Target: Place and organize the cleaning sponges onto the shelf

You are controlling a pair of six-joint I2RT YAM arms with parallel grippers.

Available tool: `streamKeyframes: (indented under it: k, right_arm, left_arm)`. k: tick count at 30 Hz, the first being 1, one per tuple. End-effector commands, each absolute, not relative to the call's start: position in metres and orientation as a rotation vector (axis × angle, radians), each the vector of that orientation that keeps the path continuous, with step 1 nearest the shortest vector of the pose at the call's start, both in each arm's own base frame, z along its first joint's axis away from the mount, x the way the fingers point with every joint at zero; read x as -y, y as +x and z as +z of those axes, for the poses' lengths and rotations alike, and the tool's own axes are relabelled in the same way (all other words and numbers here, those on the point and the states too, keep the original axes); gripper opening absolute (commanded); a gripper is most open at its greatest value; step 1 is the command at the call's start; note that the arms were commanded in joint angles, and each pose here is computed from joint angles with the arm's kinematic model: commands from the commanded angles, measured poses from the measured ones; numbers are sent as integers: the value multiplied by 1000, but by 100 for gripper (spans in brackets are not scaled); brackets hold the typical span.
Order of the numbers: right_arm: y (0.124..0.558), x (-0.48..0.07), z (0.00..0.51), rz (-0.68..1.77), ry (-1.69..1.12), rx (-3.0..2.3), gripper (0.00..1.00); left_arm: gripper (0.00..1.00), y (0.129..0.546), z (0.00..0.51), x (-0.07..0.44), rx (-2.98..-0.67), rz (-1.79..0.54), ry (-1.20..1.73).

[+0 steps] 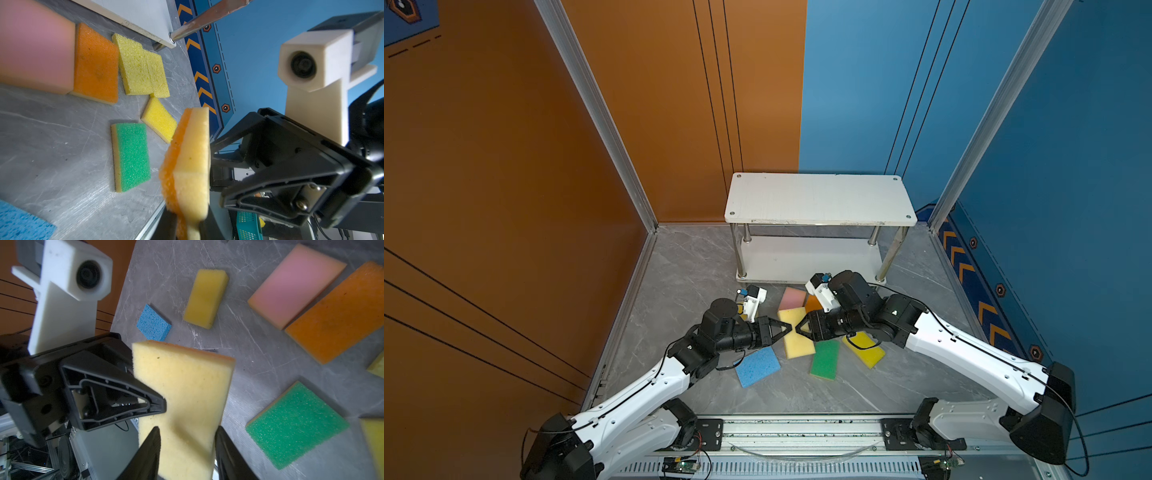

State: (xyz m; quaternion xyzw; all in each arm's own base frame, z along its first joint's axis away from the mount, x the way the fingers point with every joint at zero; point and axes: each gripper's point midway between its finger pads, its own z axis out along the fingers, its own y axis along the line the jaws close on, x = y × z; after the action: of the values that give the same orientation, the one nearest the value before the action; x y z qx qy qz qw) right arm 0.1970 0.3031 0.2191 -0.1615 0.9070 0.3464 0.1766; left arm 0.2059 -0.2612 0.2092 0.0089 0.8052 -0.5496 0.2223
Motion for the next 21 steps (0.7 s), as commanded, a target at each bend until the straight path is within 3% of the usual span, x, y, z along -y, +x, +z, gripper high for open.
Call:
streamKeyframes:
  k: [1,7,21]
  right_arm:
    - [206,-303,231,993,-402,-2506,53]
    - [220,-292,252,1065,-271,-2423,60]
    - [202,-301,273,1304,-212,-2391,58]
  left_arm:
    - [15,222,229,250,-2112,-1522,-61]
    - [15,242,253,229,-2038,-1562,-205]
    - [15,253,282,219,-1975,-1722,-269]
